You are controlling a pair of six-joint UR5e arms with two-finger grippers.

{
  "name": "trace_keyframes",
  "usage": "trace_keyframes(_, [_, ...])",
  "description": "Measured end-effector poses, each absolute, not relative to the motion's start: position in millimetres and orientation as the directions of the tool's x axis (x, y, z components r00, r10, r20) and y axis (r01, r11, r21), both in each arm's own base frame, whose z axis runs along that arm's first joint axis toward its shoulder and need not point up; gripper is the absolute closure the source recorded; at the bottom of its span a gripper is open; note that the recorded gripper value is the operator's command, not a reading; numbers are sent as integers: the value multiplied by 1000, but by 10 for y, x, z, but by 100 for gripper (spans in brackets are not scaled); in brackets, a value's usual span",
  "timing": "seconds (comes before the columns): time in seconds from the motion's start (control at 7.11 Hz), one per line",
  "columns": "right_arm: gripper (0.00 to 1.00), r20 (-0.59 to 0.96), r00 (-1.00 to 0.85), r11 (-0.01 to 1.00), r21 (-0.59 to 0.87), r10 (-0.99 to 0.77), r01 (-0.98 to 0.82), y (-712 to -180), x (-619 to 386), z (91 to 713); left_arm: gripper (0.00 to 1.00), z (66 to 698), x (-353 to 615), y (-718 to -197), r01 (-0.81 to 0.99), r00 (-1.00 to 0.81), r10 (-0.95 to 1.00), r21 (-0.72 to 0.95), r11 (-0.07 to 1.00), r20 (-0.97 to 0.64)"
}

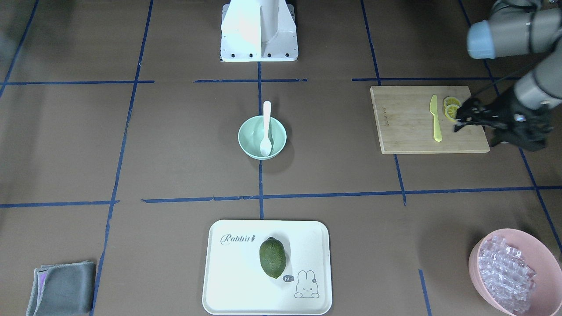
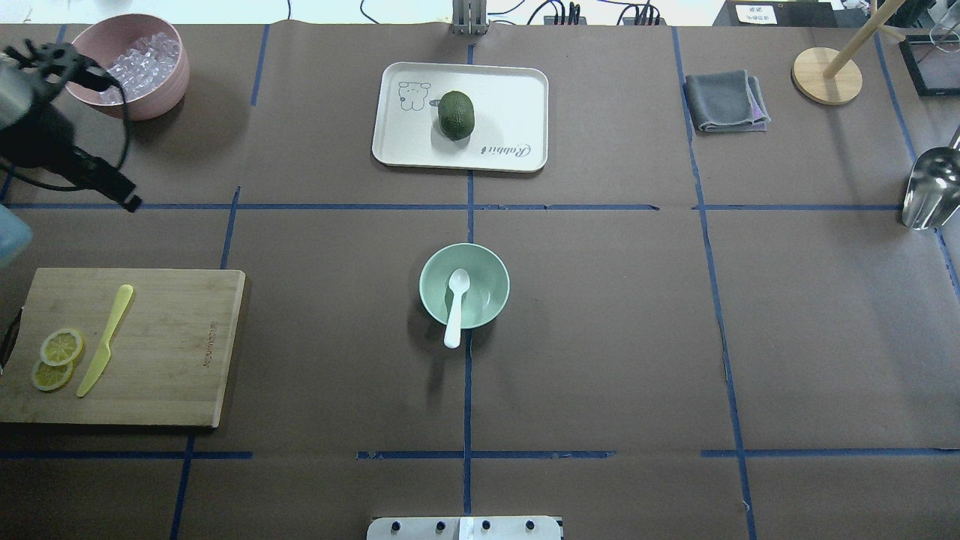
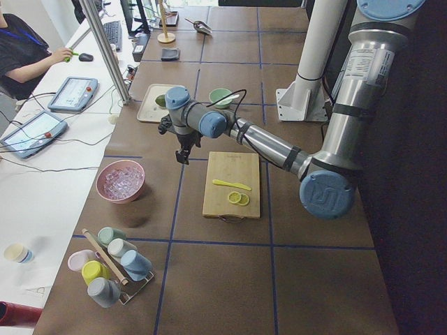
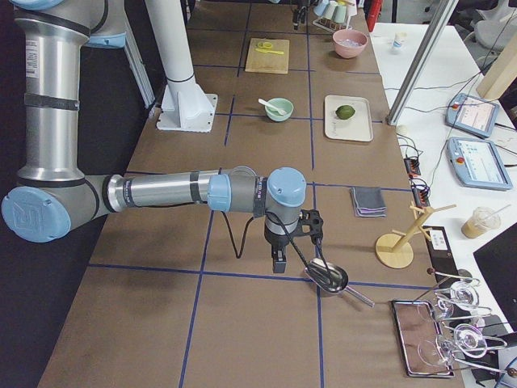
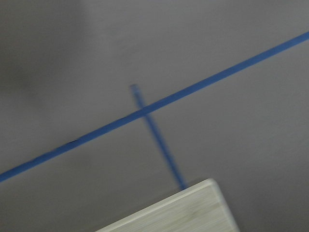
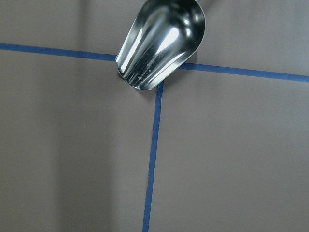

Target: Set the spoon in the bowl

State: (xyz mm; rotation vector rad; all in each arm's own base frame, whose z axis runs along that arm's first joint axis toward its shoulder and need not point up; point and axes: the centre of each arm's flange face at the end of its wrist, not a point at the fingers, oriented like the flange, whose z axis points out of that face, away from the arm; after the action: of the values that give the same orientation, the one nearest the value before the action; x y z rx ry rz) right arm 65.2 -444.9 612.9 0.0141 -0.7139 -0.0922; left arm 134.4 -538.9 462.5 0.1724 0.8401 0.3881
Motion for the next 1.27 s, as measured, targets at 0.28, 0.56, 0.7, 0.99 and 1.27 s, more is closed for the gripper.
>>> trace_keyframes(0.28, [0,654,752,996,39,-86,80,-4450,652,6159,0,5360,530,-5172,-197,656,298,224,954,-694])
trace_keyframes(0.56, [0,655,751,996,35,-83,80,-4447,651,6183,0,5995,31,-4922,-126,710,175,121,985,-682])
trace_keyframes(0.7, [0,656,751,996,33,-82,80,-4446,650,6192,0,6118,-129,-4875,-104,721,150,108,989,-677])
trace_keyframes(0.99, [0,655,751,996,35,-84,80,-4457,649,6180,0,6258,-368,-4824,-123,724,180,132,984,-666])
trace_keyframes(1.27, [0,655,751,996,35,-85,81,-4460,645,6181,0,6262,-432,-4818,-134,722,200,150,980,-663])
